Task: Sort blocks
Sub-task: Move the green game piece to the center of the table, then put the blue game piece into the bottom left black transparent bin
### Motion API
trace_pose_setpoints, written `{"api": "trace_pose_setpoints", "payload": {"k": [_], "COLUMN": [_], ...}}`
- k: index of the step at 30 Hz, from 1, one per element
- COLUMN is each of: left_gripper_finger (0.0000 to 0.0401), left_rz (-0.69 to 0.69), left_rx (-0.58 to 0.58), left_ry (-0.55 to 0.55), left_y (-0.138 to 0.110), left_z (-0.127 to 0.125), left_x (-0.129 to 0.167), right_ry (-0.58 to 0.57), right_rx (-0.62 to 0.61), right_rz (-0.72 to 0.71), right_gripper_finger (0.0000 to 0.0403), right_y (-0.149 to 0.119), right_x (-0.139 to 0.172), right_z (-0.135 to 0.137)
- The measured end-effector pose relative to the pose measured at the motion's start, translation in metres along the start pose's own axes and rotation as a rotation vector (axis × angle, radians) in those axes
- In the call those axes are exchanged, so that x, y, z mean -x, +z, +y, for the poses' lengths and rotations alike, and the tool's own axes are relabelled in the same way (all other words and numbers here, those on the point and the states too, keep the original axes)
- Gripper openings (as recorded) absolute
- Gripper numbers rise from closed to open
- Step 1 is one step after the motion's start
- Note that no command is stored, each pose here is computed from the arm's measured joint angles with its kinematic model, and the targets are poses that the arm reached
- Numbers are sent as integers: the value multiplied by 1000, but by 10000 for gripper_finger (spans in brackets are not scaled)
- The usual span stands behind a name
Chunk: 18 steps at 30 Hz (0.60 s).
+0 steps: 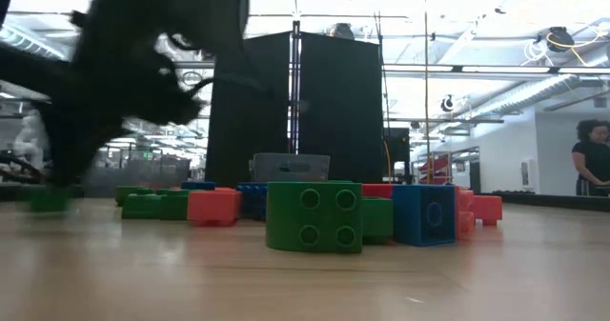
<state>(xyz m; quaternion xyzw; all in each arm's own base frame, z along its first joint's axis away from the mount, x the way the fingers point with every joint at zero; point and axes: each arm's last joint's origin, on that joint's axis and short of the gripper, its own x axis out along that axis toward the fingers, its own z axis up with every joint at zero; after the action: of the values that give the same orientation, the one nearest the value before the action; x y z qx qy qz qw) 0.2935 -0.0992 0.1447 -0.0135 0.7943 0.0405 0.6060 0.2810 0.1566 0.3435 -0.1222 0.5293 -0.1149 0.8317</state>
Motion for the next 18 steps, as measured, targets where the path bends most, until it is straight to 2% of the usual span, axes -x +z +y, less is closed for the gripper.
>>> {"api": "trace_pose_setpoints", "payload": {"k": [4, 7, 9, 14, 18], "left_gripper_finger": [0, 0, 0, 0, 0], "left_rz": [-185, -297, -313, -354, -448], "left_rx": [-22, -37, -49, -103, -117], "left_ry": [155, 184, 185, 182, 155], "left_y": [22, 38, 43, 40, 25], "left_z": [14, 22, 27, 31, 28], "left_x": [15, 28, 37, 70, 102], "right_ry": [15, 15, 21, 37, -18], "right_rx": [-4, -27, -48, -73, -79], "right_rz": [7, 7, 10, 17, -44], "right_gripper_finger": [210, 210, 210, 210, 210], "right_y": [0, 0, 0, 0, 3], "right_x": [0, 0, 0, 0, -3], "right_z": [0, 0, 1, 1, 2]}}
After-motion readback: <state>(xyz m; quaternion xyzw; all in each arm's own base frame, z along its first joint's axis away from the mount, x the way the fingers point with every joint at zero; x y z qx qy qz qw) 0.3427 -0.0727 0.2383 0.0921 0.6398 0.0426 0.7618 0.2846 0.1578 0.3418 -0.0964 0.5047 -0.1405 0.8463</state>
